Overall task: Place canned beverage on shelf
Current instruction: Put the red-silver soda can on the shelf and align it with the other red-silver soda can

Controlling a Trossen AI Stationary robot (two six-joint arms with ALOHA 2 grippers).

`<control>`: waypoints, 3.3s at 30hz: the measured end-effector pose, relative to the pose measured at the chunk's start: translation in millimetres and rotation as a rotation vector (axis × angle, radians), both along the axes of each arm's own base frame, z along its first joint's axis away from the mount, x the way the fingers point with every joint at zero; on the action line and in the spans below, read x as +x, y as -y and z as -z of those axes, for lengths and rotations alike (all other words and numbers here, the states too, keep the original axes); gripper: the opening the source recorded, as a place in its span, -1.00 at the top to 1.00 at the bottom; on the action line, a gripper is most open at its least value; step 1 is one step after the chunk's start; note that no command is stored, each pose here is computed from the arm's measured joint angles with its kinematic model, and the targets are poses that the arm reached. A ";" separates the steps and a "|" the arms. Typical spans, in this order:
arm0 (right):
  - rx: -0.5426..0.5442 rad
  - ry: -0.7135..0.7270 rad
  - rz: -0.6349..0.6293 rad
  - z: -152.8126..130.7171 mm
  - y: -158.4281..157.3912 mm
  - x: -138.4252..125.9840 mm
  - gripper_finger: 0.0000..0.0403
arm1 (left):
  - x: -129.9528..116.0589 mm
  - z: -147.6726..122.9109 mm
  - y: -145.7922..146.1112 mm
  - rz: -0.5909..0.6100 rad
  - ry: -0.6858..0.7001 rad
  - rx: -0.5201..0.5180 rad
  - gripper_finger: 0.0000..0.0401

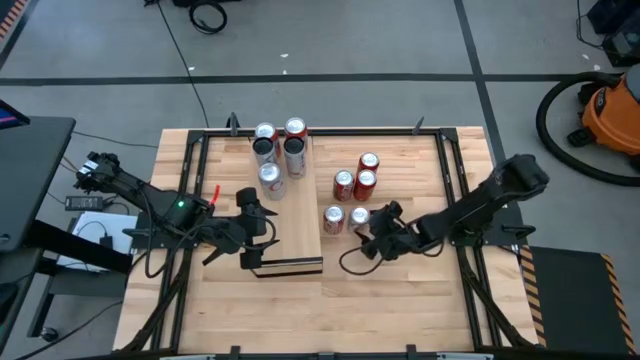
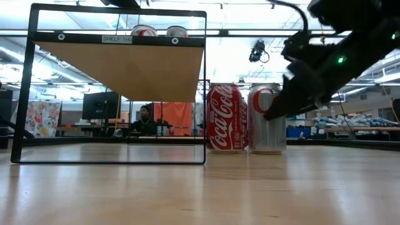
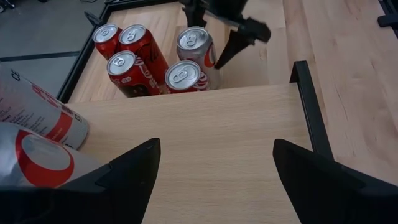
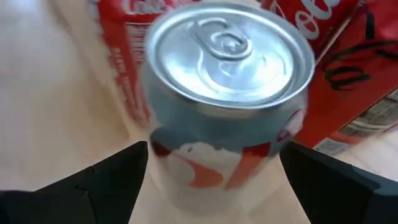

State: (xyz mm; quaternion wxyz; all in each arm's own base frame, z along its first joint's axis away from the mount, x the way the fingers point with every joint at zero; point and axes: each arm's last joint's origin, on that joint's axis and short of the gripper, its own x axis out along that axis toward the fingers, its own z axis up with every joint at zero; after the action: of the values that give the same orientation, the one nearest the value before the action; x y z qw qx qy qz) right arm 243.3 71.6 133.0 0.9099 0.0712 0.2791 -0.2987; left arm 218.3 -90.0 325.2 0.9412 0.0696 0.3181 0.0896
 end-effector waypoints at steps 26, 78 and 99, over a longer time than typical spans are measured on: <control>-0.124 -0.168 -0.281 4.2 10.9 11.6 -0.55 | -0.4 0.9 0.8 0.025 -0.017 -0.024 -0.61; -0.154 0.068 -0.612 -120.2 119.2 150.3 -0.60 | -85.6 43.5 -46.6 -0.296 0.074 0.025 -0.61; -0.193 0.023 -0.546 -130.5 120.3 140.7 -0.77 | -82.3 38.6 -44.4 -0.254 0.124 -0.007 -0.61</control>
State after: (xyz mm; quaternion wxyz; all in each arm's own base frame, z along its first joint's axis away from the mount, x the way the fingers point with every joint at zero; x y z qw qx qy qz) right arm 384.0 -48.7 263.5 0.9623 -0.0899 0.2479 -0.0669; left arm 135.9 -45.6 286.6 0.9403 0.0200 0.2660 0.2112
